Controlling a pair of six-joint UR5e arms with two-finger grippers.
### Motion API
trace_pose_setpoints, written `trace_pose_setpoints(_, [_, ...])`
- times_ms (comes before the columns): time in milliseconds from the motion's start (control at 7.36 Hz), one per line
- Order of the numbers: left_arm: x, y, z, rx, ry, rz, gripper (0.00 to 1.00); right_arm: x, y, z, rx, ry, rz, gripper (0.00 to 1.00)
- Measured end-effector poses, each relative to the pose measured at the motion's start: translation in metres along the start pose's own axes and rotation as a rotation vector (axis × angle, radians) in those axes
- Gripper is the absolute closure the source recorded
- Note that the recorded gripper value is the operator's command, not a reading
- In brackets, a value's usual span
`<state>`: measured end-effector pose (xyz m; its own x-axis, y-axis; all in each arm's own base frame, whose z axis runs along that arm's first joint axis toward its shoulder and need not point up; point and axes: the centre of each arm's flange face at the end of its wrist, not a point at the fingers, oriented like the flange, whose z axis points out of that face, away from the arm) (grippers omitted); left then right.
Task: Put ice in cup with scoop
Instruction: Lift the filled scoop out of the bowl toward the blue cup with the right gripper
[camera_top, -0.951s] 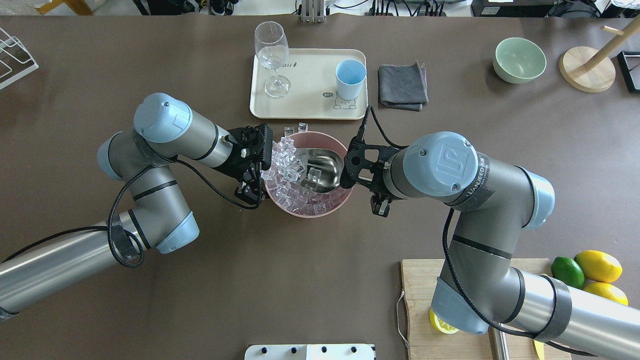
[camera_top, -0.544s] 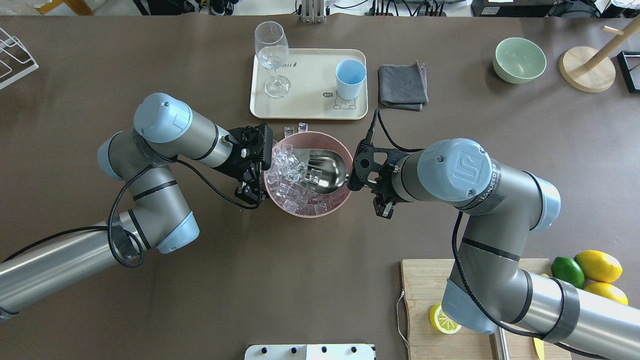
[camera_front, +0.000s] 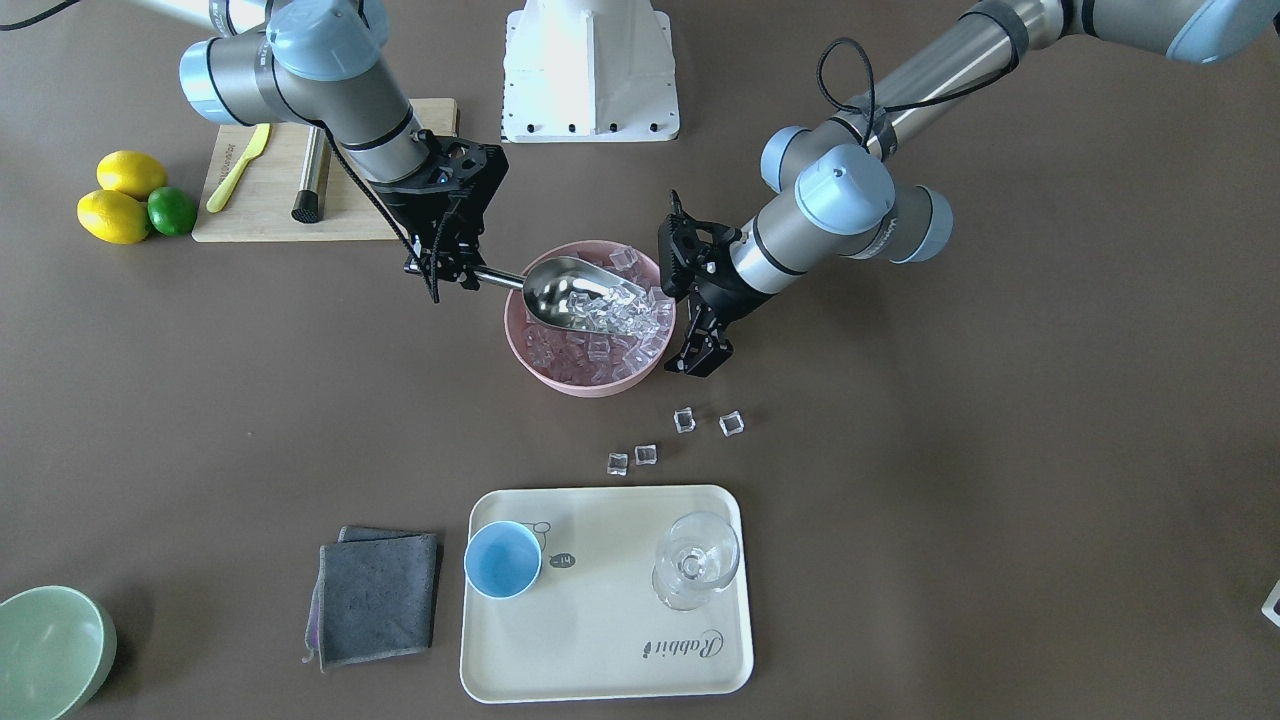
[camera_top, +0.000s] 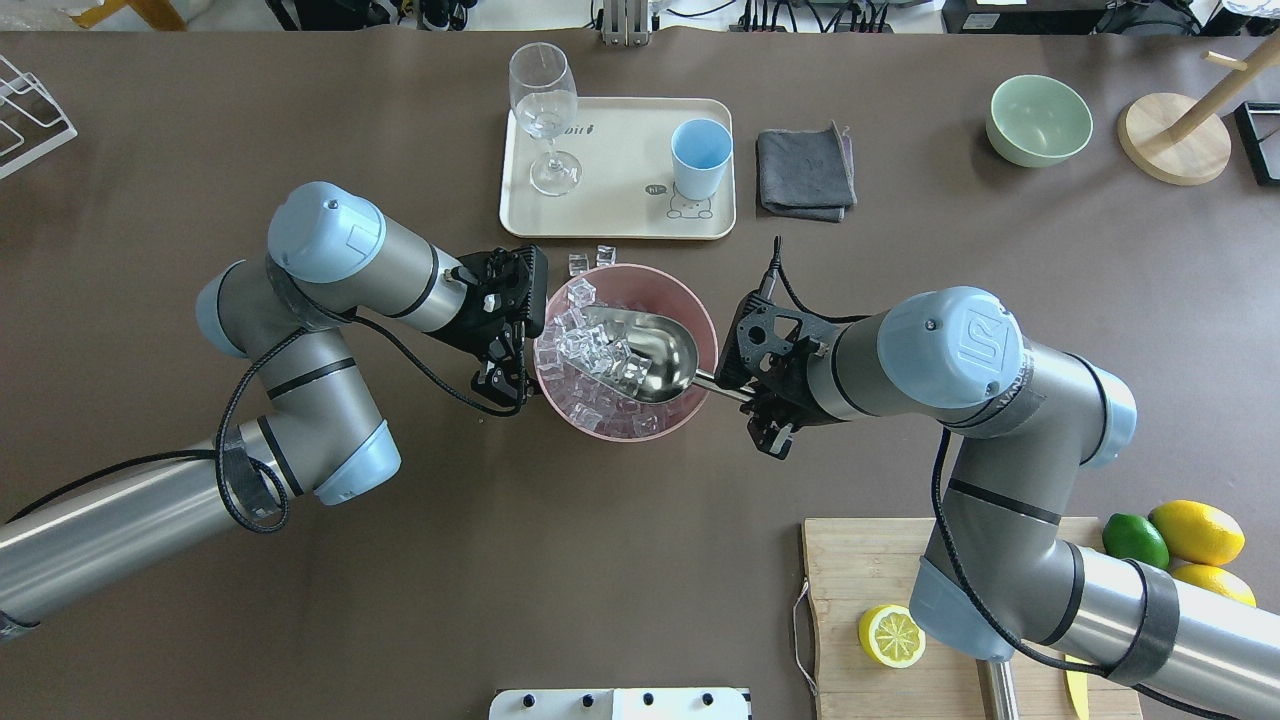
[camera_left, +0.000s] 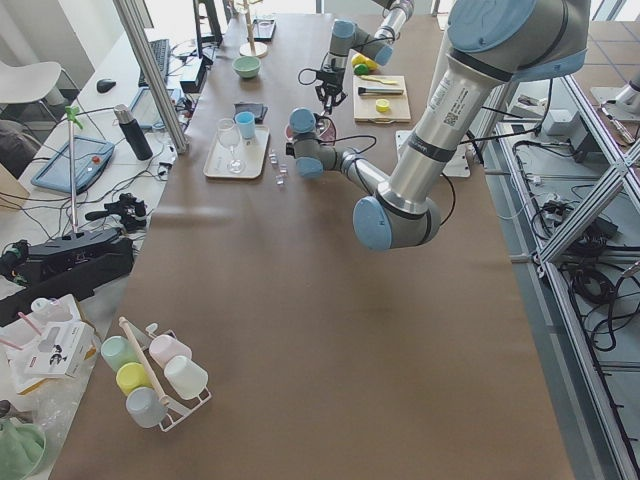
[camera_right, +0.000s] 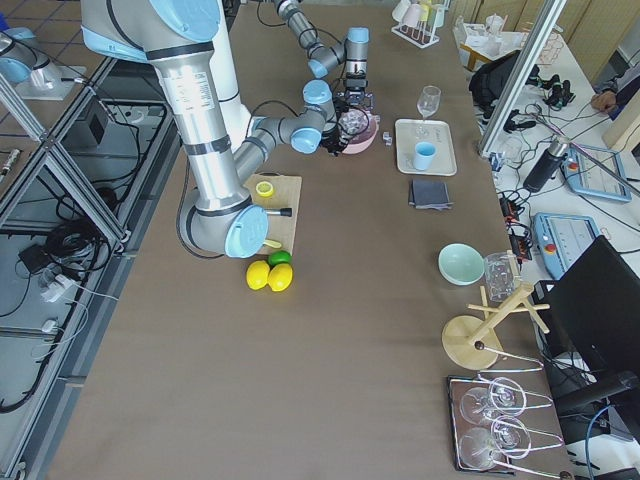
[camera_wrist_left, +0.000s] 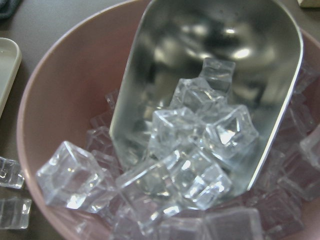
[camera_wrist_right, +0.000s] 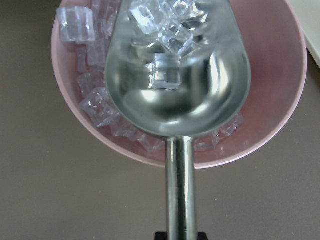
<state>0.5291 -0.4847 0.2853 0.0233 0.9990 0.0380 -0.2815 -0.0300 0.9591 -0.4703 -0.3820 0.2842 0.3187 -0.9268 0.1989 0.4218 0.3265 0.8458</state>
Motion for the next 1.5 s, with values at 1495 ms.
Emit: trace_pose_setpoints(1495, [0.006, 0.000, -0.036, -0.024, 0.001, -0.014, 0.01, 0.111, 0.010, -0.080, -0.033, 0.059, 0.501, 1.00])
